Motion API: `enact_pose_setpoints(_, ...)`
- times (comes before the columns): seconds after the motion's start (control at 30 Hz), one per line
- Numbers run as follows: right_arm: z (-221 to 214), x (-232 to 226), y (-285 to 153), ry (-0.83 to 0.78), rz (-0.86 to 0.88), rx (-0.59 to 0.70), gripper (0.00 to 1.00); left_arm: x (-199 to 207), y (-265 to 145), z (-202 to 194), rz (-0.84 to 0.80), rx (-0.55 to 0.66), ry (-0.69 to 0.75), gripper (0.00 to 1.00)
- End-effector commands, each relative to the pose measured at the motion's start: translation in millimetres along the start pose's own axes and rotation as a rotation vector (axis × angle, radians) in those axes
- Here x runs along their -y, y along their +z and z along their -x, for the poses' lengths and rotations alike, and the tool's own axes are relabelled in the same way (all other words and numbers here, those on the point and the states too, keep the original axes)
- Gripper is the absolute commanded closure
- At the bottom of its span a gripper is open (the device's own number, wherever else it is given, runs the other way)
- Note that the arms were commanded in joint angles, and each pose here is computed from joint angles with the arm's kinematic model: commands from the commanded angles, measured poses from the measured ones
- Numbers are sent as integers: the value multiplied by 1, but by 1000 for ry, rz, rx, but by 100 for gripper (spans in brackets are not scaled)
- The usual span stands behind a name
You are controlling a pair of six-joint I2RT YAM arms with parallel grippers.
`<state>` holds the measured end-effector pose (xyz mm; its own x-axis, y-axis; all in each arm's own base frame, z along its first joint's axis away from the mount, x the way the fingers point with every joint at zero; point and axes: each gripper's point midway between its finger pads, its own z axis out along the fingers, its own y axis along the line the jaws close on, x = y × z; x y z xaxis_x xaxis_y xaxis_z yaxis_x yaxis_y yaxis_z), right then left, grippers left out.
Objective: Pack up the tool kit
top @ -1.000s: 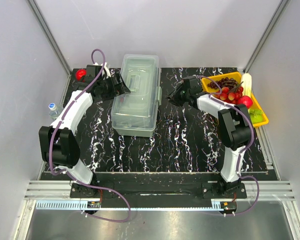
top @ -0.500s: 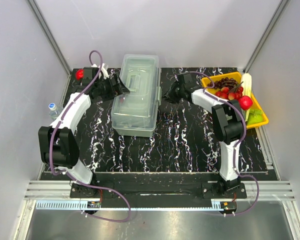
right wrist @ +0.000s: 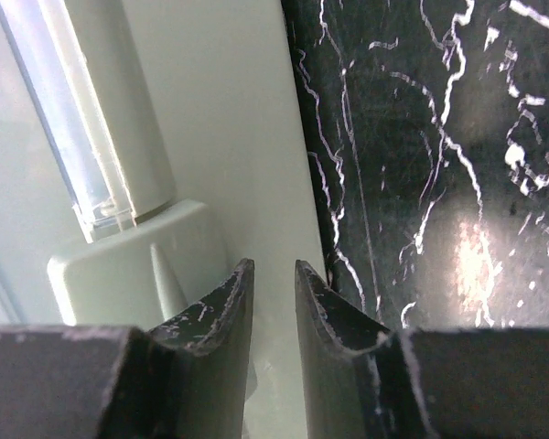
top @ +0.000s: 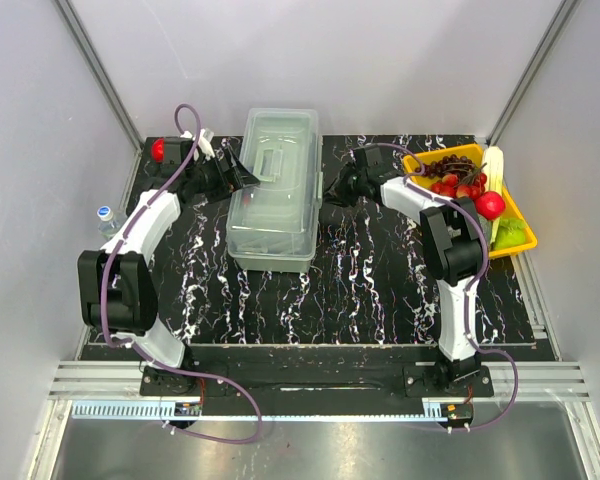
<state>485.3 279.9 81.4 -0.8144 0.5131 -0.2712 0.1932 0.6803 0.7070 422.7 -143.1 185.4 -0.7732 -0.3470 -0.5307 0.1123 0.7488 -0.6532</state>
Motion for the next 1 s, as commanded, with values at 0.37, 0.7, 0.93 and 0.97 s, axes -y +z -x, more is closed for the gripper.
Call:
enact_pose_setpoints(0.37,-13,-67,-8,-96,178,-7,69,-24,28,-106,60,-338,-116,18)
enact_pose_setpoints(0.7,41,37,-57,-19,-164,200,46,-24,-11,-24,250,-104,11,8)
enact_pose_setpoints(0.93,65,42,-126,-127,-243,348,24,-8,-59,29,294,77,53,1)
enact_pose_setpoints(0.97,66,41,-139,-144,-252,368,22,-6,-67,34,299,103,57,1)
